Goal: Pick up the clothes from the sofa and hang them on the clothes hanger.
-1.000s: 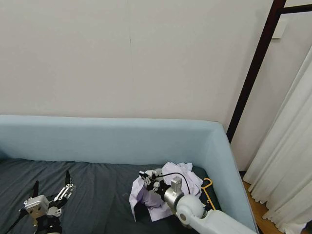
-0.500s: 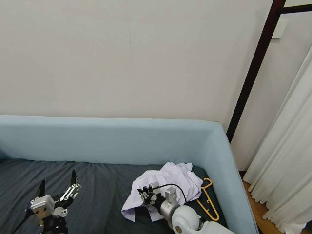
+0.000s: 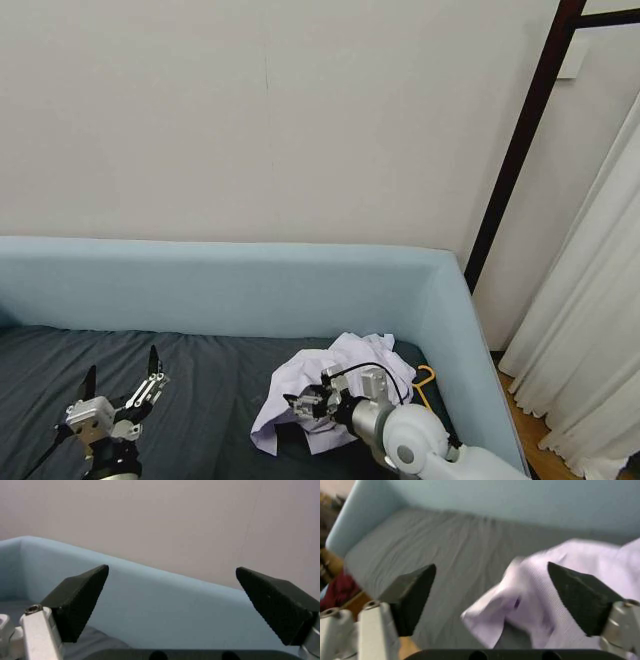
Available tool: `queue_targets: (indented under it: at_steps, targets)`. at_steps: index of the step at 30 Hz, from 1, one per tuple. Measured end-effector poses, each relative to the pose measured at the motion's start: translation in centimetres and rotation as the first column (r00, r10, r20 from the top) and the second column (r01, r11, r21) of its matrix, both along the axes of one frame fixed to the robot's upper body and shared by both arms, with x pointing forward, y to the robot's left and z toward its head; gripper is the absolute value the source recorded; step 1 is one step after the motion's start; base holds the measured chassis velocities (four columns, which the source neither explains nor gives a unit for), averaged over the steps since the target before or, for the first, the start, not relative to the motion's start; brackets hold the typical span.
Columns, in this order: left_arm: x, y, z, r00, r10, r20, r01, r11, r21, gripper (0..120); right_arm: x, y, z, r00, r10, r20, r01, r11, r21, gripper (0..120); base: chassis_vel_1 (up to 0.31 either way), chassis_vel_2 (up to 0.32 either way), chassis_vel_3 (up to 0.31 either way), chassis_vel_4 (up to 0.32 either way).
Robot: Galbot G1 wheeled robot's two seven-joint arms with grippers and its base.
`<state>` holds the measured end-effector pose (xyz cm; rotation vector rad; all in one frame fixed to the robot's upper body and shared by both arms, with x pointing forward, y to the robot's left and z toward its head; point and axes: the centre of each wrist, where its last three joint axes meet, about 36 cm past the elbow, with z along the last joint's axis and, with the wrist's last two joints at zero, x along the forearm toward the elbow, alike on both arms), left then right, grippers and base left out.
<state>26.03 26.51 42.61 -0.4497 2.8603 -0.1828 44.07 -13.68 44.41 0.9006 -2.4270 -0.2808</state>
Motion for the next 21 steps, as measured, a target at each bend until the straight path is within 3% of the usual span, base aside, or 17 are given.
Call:
queue_targets:
  at_steps: [3,7,11,15,21]
  targets:
    - [0.0,0.1,-1.3,1.000,-0.022,-0.015,0.023,0.999,0.044,100,2.5,-1.5,0.6,0.992,-0.121,0.030,0.121,0.992,-0.017,99,0.000,0.000,0.000,0.000]
    - [-0.1,0.4,-1.9,0.999,-0.041,-0.027,0.043,0.997,0.061,100,3.8,-2.6,1.5,0.981,-0.193,0.033,0.194,0.981,-0.015,100,0.000,0.000,0.000,0.000]
    - [-0.2,0.7,-3.5,0.997,-0.054,-0.055,0.059,0.994,0.092,100,5.0,-3.6,1.5,0.963,-0.266,0.041,0.269,0.960,-0.084,100,0.000,0.000,0.000,0.000]
    - [-0.6,0.6,-5.6,0.994,-0.069,-0.087,0.078,0.991,0.108,100,6.8,-4.9,-0.6,0.940,-0.335,0.060,0.340,0.919,-0.200,100,0.000,0.000,0.000,0.000]
    - [-1.0,0.6,-5.6,0.993,-0.079,-0.092,0.089,0.990,0.109,100,9.9,-6.2,-4.6,0.922,-0.380,0.071,0.383,0.870,-0.310,100,0.000,0.000,0.000,0.000]
